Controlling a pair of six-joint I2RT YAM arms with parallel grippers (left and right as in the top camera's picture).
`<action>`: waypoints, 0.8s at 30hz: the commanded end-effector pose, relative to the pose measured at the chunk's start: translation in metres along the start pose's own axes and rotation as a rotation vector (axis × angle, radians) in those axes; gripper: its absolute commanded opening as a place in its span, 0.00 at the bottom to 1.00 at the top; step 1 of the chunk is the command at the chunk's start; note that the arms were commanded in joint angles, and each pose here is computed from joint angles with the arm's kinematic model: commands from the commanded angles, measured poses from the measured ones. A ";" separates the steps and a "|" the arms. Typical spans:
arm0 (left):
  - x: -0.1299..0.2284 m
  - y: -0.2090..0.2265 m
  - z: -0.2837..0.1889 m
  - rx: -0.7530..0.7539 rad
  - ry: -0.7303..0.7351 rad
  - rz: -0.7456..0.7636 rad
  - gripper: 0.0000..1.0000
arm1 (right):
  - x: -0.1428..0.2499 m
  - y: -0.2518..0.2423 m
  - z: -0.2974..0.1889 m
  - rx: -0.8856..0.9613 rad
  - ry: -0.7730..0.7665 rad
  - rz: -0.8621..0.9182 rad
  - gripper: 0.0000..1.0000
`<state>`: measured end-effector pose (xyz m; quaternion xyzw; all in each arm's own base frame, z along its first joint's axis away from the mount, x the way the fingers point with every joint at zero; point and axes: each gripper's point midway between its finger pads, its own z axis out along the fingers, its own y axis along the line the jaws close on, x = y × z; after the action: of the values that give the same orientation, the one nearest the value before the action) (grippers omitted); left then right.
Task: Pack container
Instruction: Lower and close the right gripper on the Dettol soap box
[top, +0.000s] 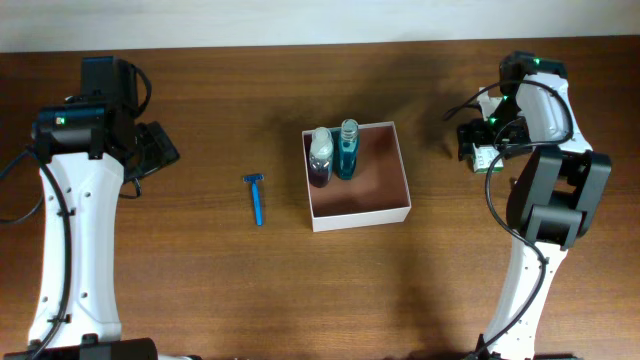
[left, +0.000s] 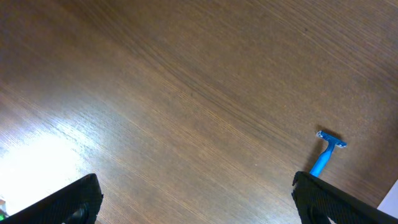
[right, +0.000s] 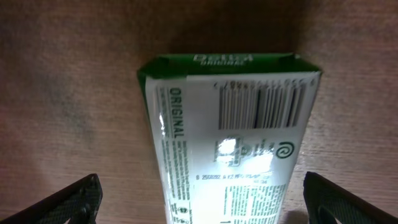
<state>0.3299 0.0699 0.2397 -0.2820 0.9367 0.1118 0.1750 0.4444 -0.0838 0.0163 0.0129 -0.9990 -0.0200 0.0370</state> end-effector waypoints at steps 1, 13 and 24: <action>0.000 0.001 0.003 -0.011 0.005 -0.012 0.99 | 0.000 -0.003 0.006 0.008 0.007 -0.006 0.99; 0.000 0.001 0.003 -0.011 0.005 -0.012 0.99 | -0.014 -0.006 0.006 0.020 -0.048 -0.007 0.99; 0.000 0.001 0.003 -0.011 0.005 -0.012 0.99 | -0.018 -0.008 0.017 0.028 -0.067 -0.008 0.98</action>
<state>0.3299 0.0698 0.2396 -0.2820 0.9367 0.1116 0.1750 0.4642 -0.0878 0.0053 0.0145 -0.9998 -0.0111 -0.0053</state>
